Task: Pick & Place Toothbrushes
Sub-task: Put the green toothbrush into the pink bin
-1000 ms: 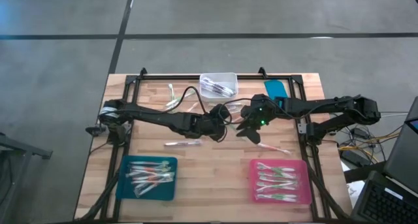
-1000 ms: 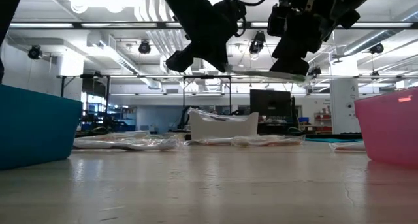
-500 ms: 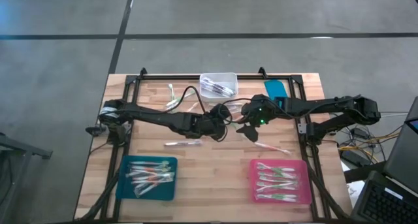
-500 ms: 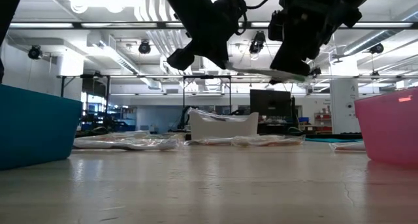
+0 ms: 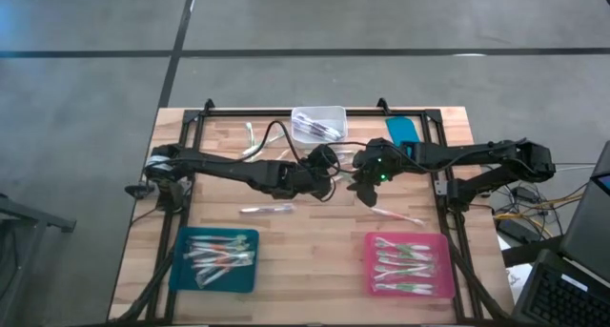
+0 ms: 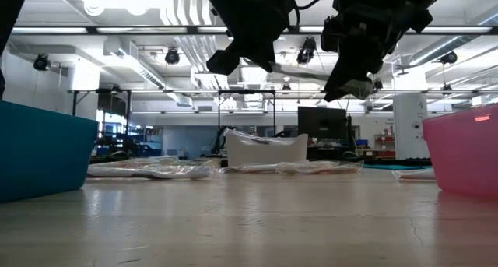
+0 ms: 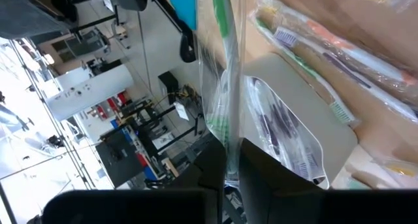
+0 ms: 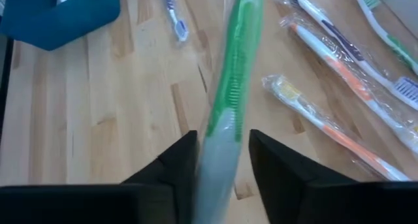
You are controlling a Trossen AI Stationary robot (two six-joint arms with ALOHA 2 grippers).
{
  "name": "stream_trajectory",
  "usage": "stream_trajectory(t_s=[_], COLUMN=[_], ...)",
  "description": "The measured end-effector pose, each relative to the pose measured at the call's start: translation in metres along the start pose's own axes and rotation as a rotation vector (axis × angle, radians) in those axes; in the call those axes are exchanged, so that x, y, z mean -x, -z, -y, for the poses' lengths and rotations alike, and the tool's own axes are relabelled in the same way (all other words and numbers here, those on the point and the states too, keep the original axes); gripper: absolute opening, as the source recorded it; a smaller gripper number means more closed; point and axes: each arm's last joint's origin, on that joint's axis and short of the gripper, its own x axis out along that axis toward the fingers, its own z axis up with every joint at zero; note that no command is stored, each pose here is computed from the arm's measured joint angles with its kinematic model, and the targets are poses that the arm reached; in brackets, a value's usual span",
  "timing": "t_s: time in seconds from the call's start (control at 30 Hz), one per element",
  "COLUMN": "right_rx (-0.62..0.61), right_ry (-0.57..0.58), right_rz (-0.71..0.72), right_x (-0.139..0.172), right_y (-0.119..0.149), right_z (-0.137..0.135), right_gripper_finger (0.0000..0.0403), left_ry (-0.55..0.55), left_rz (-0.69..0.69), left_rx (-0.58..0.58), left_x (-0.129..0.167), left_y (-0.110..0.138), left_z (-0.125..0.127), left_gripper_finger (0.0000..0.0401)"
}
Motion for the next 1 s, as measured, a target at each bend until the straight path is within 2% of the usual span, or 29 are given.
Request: stream_trajectory(t_s=[0.23, 0.6, 1.0], right_rx=[0.001, -0.017, -0.011], right_ry=[0.011, 0.010, 0.006], right_rz=[-0.006, -0.022, -0.029], right_x=[0.000, 0.000, 0.001], right_y=[0.001, 0.002, 0.002], right_z=[0.001, 0.002, 0.002], right_gripper_finger=[0.0038, 0.0038, 0.0038], left_ry=[0.001, 0.019, 0.127], left_rz=[-0.002, 0.044, 0.010], left_rx=[-0.013, -0.002, 0.157], left_x=[0.000, 0.000, -0.001], left_y=[0.000, -0.001, 0.006], left_z=[0.000, 0.001, 0.012], left_gripper_finger=[0.0037, 0.0045, 0.0169])
